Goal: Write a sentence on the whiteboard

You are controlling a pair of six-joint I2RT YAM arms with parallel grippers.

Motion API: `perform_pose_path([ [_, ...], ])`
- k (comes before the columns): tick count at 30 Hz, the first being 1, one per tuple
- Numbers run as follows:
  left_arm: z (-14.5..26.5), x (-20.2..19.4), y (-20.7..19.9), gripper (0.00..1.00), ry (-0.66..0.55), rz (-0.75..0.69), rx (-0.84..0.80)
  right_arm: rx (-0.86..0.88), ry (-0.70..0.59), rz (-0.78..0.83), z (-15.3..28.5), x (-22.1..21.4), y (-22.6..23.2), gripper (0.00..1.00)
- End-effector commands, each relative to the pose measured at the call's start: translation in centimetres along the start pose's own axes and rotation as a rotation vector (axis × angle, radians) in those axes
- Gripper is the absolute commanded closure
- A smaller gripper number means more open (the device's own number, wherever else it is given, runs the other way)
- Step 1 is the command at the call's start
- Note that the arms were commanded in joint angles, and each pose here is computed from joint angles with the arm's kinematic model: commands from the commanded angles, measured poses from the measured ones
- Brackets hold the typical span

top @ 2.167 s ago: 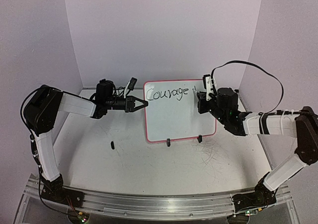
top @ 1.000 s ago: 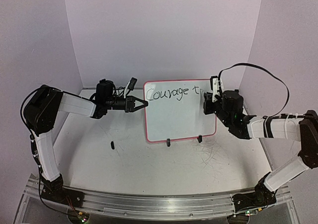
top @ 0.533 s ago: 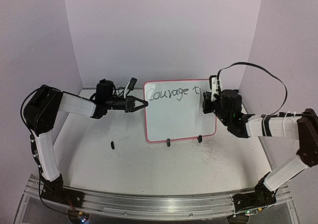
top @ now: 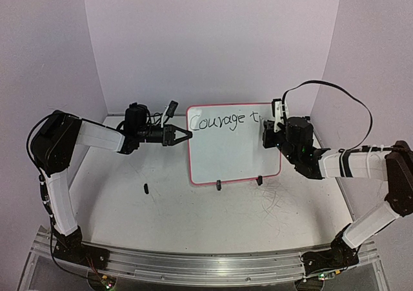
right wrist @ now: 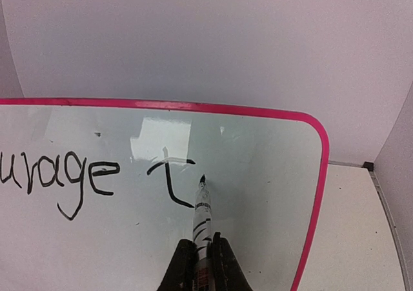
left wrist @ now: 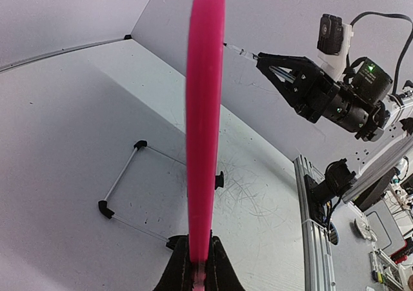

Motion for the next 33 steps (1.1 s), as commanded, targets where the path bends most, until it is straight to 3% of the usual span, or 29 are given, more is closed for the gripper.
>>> perform_pose_path([
  [1,0.17,1.88,-2.38,1.00,-0.016,-0.074,-0.066,-0.020,-0.001,-0.030,0.36,-0.01,-0.42,1.00],
  [33,0.02,1.72,-2.32,1.00,-0.012,-0.071,-0.070,-0.083,-0.039,-0.030,0.13,0.71,-1.11,1.00],
])
Point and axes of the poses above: each gripper's point midway between its finger pads, its own z axis back along the fingers, its own y axis along the line the jaws close on, x = y × z, the point moved 9 cm from there along z, back along the fingers, and after that the axes turned 4 degrees about -z, right-handed, at the moved point
